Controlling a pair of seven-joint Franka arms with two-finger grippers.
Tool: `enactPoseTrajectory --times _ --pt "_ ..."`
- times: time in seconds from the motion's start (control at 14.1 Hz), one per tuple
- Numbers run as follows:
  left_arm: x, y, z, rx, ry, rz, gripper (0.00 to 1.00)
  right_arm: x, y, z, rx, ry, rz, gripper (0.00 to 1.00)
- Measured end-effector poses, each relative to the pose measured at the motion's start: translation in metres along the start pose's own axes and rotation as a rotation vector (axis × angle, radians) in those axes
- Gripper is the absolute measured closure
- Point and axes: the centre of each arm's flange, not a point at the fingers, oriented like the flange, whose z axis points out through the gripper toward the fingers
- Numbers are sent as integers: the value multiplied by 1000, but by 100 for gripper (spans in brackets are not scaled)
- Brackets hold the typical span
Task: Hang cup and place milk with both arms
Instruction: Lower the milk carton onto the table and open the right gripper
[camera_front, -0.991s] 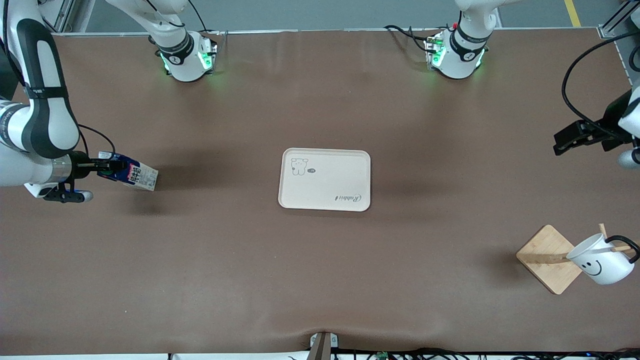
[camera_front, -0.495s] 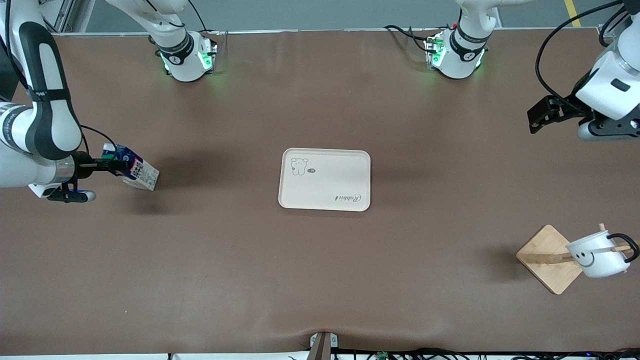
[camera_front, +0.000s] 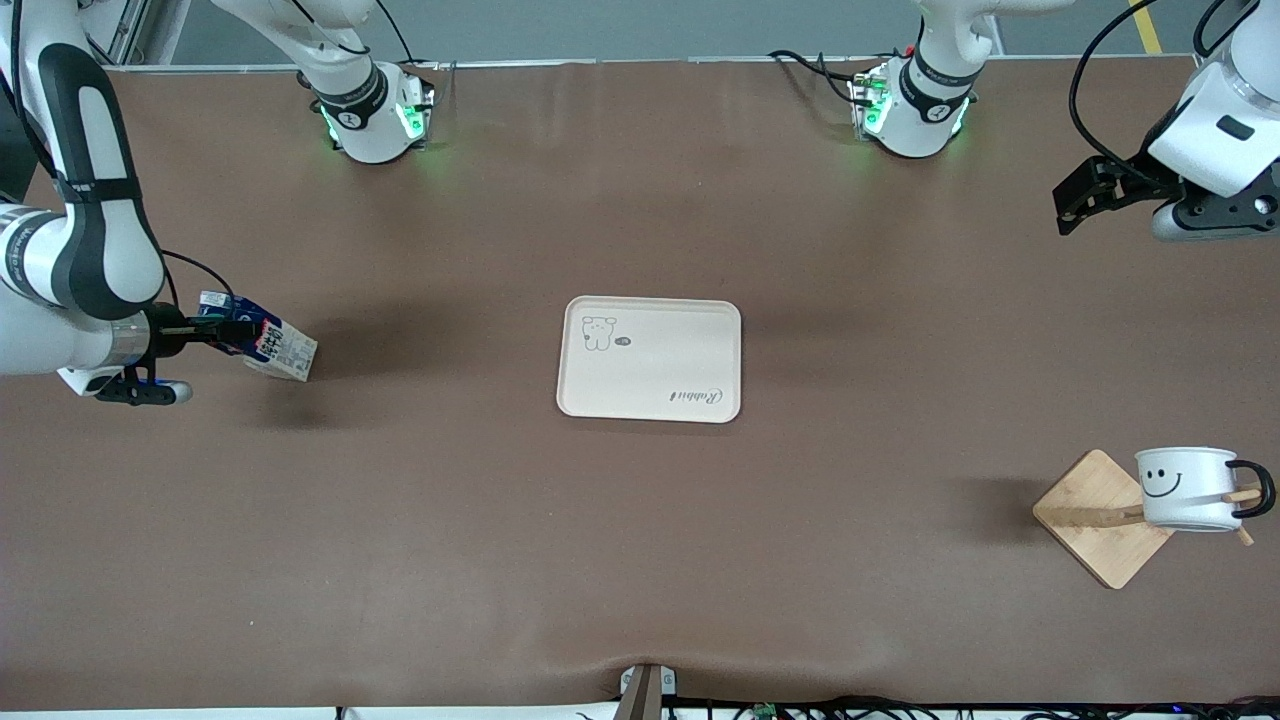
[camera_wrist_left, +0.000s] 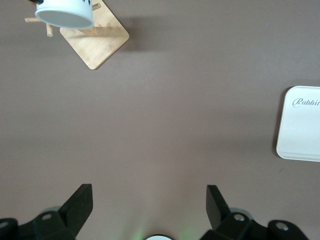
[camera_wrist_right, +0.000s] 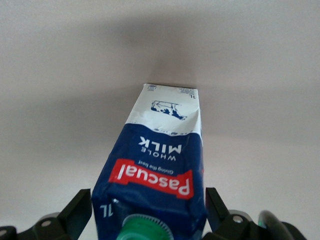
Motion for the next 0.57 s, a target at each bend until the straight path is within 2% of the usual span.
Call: enactPoseTrajectory --times 0.57 --pt "0 -11 0 -50 -5 -28 0 0 0 0 0 0 -1 0"
